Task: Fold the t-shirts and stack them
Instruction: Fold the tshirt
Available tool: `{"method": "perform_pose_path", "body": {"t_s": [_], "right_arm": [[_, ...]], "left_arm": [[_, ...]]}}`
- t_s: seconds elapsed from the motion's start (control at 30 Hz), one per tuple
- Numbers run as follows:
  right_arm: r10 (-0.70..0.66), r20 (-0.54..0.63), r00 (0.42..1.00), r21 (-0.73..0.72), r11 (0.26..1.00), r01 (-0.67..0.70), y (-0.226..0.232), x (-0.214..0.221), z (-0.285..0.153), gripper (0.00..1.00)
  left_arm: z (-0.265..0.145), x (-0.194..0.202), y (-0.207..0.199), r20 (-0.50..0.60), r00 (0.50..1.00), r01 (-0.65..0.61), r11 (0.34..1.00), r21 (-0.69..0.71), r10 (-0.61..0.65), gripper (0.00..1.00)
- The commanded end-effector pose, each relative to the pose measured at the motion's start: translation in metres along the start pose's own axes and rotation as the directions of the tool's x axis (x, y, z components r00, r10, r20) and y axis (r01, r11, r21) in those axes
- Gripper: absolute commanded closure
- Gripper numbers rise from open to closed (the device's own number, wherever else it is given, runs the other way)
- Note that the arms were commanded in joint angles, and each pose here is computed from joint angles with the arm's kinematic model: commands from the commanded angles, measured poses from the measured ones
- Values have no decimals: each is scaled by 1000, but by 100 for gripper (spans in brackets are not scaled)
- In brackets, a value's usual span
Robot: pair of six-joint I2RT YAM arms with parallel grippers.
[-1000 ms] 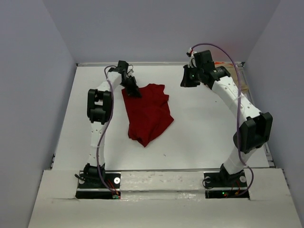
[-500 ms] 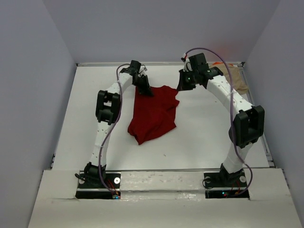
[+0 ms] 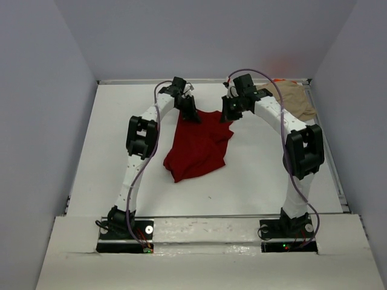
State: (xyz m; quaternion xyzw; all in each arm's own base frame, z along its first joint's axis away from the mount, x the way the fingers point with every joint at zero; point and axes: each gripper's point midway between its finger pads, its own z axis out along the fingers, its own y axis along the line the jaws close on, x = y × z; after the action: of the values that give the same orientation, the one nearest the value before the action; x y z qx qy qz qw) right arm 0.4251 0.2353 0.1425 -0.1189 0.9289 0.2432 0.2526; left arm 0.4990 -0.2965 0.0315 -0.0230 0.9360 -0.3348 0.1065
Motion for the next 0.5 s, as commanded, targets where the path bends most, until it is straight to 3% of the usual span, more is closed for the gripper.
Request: {"method": "perform_pose_path", "body": {"t_s": [0.0, 0.17, 0.47], "right_arm": [[-28, 44, 999, -42, 999, 30, 11, -16, -3, 100], [-33, 28, 999, -37, 999, 34, 8, -13, 0, 100], [-34, -2, 999, -7, 999, 34, -3, -3, 11, 100]], "left_arm": [[-3, -18, 38, 28, 998, 57, 997, -53, -55, 100], [-11, -29, 50, 50, 995, 88, 995, -48, -86, 100], [-27, -40, 34, 92, 995, 51, 998, -38, -47, 99]]}}
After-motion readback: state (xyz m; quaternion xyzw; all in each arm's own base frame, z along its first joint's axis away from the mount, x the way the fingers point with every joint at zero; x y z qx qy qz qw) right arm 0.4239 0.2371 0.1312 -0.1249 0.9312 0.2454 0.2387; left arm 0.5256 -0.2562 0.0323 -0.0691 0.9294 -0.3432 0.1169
